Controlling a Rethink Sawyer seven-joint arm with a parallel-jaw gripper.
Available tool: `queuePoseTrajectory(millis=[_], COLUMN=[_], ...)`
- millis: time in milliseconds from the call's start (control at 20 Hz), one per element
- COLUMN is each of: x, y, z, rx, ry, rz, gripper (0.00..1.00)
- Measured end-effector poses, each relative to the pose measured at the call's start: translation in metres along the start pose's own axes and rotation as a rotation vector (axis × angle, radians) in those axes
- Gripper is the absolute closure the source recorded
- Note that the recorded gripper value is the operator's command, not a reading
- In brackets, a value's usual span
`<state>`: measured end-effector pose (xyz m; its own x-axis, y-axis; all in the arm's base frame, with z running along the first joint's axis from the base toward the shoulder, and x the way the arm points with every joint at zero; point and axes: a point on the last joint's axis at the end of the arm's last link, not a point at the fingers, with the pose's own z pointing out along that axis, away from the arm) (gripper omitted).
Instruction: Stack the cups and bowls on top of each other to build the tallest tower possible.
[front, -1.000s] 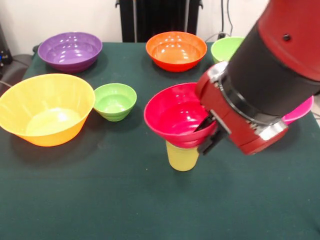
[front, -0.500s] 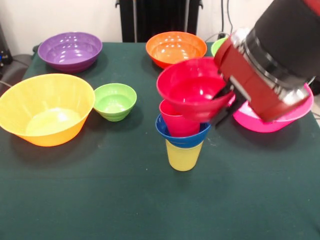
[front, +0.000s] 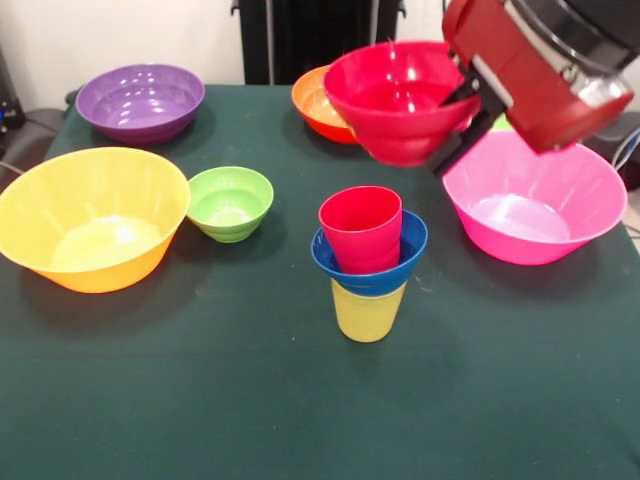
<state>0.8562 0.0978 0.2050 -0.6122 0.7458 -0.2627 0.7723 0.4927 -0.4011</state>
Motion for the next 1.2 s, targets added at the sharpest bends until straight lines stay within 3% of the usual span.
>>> queuePoseTrajectory(millis=[250, 500, 900, 1200], x=[-0.002, -0.009, -0.012, -0.011], y=[-0.016, -0.027, -0.037, -0.042], z=[-0.003, 0.008, 0.043, 0.073], rx=[0.000, -0.016, -0.028, -0.026], ry=[-0.023, -0.051, -0.099, -0.108], rz=[0.015, 0.028, 0.032, 0.025], gripper=[1.00, 1.00, 1.00, 1.00])
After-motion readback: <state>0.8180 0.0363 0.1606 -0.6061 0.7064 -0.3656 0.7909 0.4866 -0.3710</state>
